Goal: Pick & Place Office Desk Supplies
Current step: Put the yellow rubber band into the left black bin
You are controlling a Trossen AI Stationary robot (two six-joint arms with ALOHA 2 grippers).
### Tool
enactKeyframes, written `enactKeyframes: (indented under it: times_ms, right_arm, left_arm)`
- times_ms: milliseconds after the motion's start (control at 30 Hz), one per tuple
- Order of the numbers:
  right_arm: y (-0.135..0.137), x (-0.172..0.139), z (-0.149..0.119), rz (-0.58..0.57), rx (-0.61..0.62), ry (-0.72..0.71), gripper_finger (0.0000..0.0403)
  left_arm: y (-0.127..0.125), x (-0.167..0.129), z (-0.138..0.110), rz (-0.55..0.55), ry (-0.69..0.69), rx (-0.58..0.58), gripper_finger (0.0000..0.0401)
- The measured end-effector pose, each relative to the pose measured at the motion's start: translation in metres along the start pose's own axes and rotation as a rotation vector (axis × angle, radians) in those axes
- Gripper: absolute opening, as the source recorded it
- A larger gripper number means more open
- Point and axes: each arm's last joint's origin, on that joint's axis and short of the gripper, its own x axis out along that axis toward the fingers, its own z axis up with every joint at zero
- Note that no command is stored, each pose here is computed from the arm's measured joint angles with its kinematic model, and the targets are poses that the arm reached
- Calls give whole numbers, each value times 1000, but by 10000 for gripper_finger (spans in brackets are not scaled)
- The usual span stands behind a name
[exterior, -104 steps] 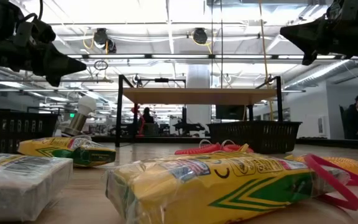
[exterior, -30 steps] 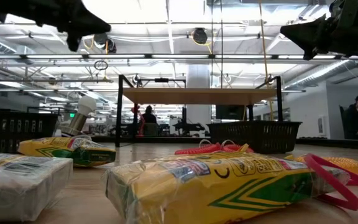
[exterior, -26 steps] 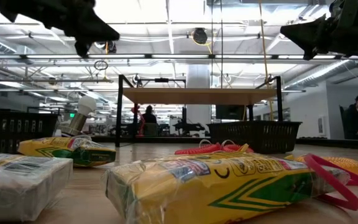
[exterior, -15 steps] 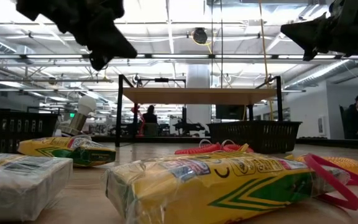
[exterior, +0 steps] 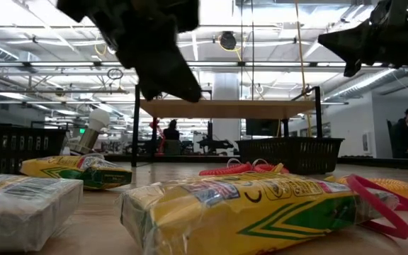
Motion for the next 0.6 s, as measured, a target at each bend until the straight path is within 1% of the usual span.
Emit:
enactKeyframes:
  times_ms: [67,233,333,467,600]
  right_arm:
    - [0,0,1,1,12,-13,4]
    - [1,0,7,6,18,-68,4]
    - [1,0,8,5,57,-80,4]
    - [0,1,5,5,56,-55,4]
    - [0,2,3,4,60,-35,4]
  left_arm:
    - [-2,12,3,11,63,-7,79]
    - [-6,35,6,96,271,-6,158]
    - [-12,42,8,85,341,5,189]
    - [-25,48,9,82,338,69,198]
    - [-29,48,5,111,359,73,187]
